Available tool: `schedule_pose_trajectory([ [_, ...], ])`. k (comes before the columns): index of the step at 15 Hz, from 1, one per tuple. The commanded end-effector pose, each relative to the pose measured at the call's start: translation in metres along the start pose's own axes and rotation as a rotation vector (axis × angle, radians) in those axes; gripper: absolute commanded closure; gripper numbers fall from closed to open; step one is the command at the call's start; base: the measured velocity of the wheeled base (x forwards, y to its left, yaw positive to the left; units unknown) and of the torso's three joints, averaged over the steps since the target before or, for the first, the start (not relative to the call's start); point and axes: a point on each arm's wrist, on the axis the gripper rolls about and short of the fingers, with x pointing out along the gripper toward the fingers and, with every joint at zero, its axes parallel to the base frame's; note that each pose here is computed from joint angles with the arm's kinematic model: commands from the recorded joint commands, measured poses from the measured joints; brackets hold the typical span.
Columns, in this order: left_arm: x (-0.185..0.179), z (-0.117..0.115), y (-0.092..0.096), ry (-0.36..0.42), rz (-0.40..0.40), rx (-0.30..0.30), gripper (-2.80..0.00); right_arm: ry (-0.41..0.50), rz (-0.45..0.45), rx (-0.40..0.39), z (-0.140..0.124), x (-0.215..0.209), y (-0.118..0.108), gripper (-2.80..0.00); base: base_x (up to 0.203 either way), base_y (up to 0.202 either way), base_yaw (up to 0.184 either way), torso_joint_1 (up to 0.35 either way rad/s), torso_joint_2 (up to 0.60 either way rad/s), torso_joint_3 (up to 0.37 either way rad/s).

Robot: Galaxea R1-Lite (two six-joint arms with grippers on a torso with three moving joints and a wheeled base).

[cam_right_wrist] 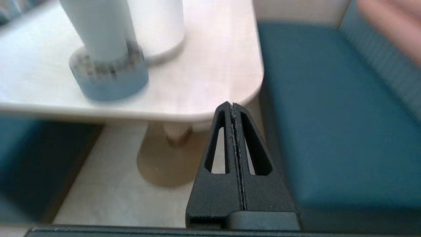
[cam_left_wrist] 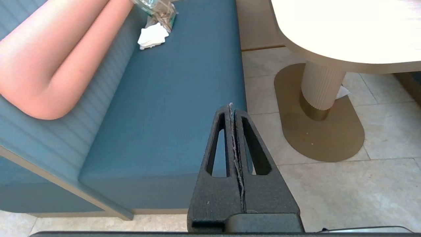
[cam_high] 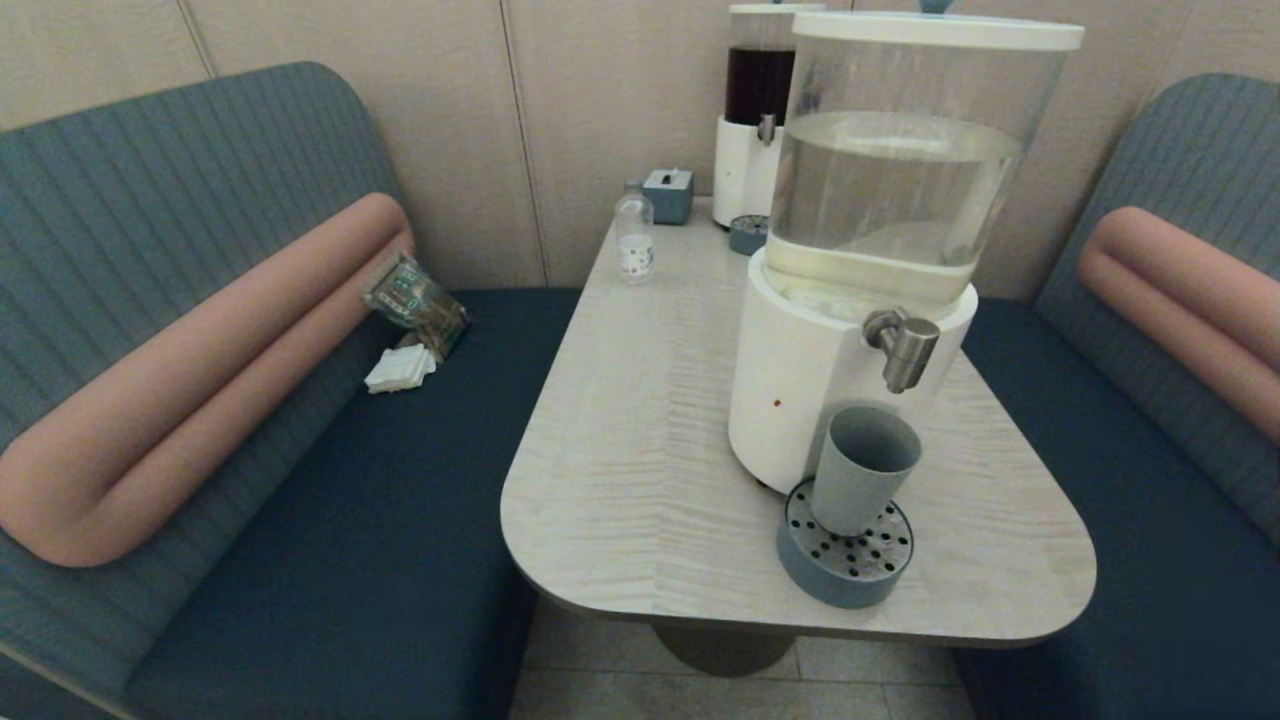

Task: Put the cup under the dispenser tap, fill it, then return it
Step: Turn on the faucet

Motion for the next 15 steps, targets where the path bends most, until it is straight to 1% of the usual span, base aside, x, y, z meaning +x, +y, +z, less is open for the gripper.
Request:
schedule_pose_trajectory([
  [1,0.0,0.0,0.0,0.004,-0.001,0.0,0.0,-0.104,0.009,0.013,0.053,-0.019,0.001,0.0,0.0,0.0,0.0,0.0,0.0,0.0],
  [3,0.0,0.0,0.0,0.004,-0.001,0.0,0.0,-0.275,0.034,0.026,0.137,-0.054,0.003,0.0,0.0,0.0,0.0,0.0,0.0,0.0],
  [4,0.0,0.0,0.0,0.004,-0.001,0.0,0.0,-0.332,0.045,0.029,0.176,-0.064,0.005,0.0,0.0,0.0,0.0,0.0,0.0,0.0],
  [5,0.0,0.0,0.0,0.004,-0.001,0.0,0.0,-0.361,0.055,0.028,0.214,-0.066,0.006,0.0,0.0,0.0,0.0,0.0,0.0,0.0],
  [6,0.0,0.0,0.0,0.004,-0.001,0.0,0.0,-0.342,0.062,0.023,0.247,-0.05,0.009,0.0,0.0,0.0,0.0,0.0,0.0,0.0],
  [7,0.0,0.0,0.0,0.004,-0.001,0.0,0.0,-0.313,0.067,0.012,0.273,-0.03,0.011,0.0,0.0,0.0,0.0,0.0,0.0,0.0],
  [9,0.0,0.0,0.0,0.006,-0.001,0.0,0.0,-0.217,0.074,-0.008,0.313,0.019,0.014,0.0,0.0,0.0,0.0,0.0,0.0,0.0],
  [10,0.0,0.0,0.0,0.004,-0.001,0.0,0.0,-0.151,0.08,-0.015,0.327,0.044,0.015,0.0,0.0,0.0,0.0,0.0,0.0,0.0],
  [11,0.0,0.0,0.0,0.004,-0.001,0.0,0.0,-0.066,0.09,-0.02,0.333,0.072,0.016,0.0,0.0,0.0,0.0,0.0,0.0,0.0],
  [13,0.0,0.0,0.0,0.004,-0.001,0.0,0.0,0.133,0.121,-0.022,0.329,0.136,0.02,0.0,0.0,0.0,0.0,0.0,0.0,0.0],
  [15,0.0,0.0,0.0,0.004,-0.001,0.0,0.0,0.323,0.202,-0.027,0.31,0.184,0.032,0.0,0.0,0.0,0.0,0.0,0.0,0.0],
])
